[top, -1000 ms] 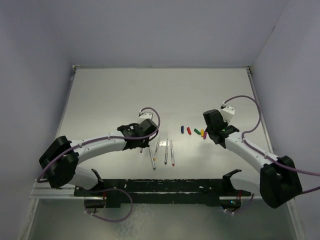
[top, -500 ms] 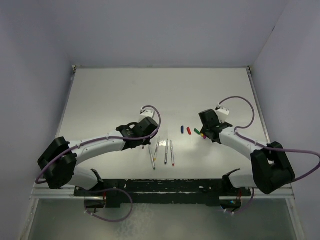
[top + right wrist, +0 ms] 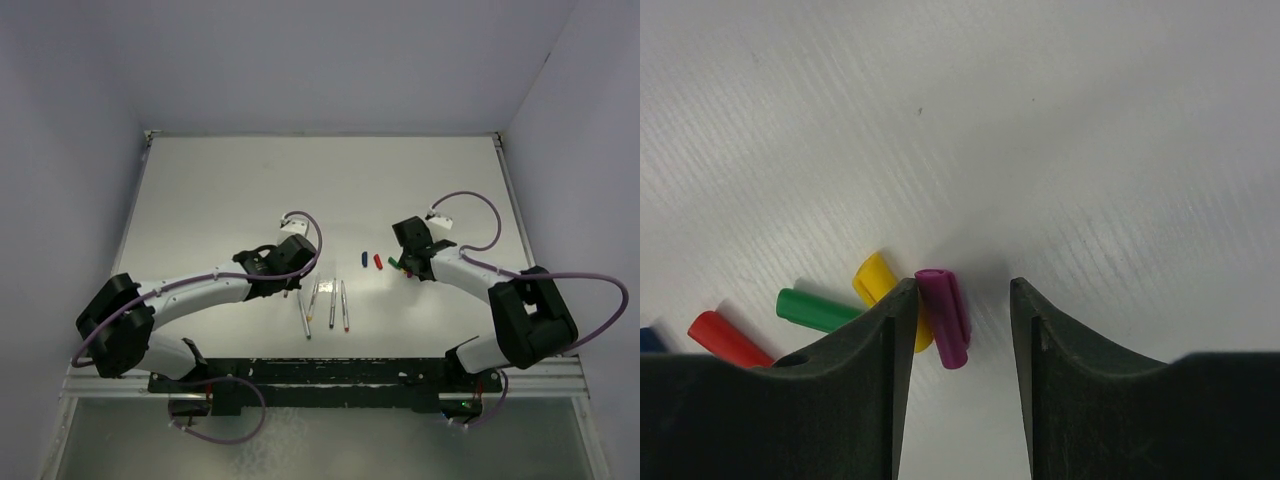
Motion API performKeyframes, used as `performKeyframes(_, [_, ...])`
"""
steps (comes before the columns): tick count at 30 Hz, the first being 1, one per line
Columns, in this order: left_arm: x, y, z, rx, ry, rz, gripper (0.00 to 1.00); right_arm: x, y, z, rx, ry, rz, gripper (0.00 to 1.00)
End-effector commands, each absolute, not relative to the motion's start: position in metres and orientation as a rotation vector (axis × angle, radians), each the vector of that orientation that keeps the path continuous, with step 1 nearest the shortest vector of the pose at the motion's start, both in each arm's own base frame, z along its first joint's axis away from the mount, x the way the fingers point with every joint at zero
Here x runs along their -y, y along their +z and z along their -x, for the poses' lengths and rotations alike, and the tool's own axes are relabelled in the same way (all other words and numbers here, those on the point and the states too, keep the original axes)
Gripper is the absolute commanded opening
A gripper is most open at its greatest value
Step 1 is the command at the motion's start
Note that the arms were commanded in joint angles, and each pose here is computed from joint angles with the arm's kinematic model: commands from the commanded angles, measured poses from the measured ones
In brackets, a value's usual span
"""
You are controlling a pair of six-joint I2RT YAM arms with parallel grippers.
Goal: Insert the pens into the pen caps
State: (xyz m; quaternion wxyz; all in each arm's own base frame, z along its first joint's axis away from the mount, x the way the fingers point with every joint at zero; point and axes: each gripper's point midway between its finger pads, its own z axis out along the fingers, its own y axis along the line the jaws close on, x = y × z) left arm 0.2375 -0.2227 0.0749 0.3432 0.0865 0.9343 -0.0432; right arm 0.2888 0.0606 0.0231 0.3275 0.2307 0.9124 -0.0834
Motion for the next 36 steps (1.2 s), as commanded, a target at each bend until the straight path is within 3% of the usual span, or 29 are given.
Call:
performKeyframes(1, [0.229,0.085,-0.247,-2.384,-0.123,-0.205,0.00,-0.059,0.034,-0.297,-2.348,-0.220,-0.656,0.45])
performKeyframes(9, [0.227,0.084,-0.247,-2.388,-0.114,-0.208,0.00,-0.055,0.024,-0.286,-2.408,-0.290,-0.656,0.40])
performKeyframes(18, [0.225,0.081,-0.247,-2.389,-0.103,-0.208,0.00,-0.058,0.014,-0.275,-2.450,-0.271,-0.673,0.28])
performKeyframes(26, [0.224,0.082,-0.247,-2.390,-0.098,-0.213,0.00,-0.060,0.011,-0.267,-2.476,-0.248,-0.678,0.36])
performKeyframes(36, [0.225,0.082,-0.247,-2.391,-0.102,-0.209,0.00,-0.067,0.008,-0.263,-2.489,-0.190,-0.679,0.35])
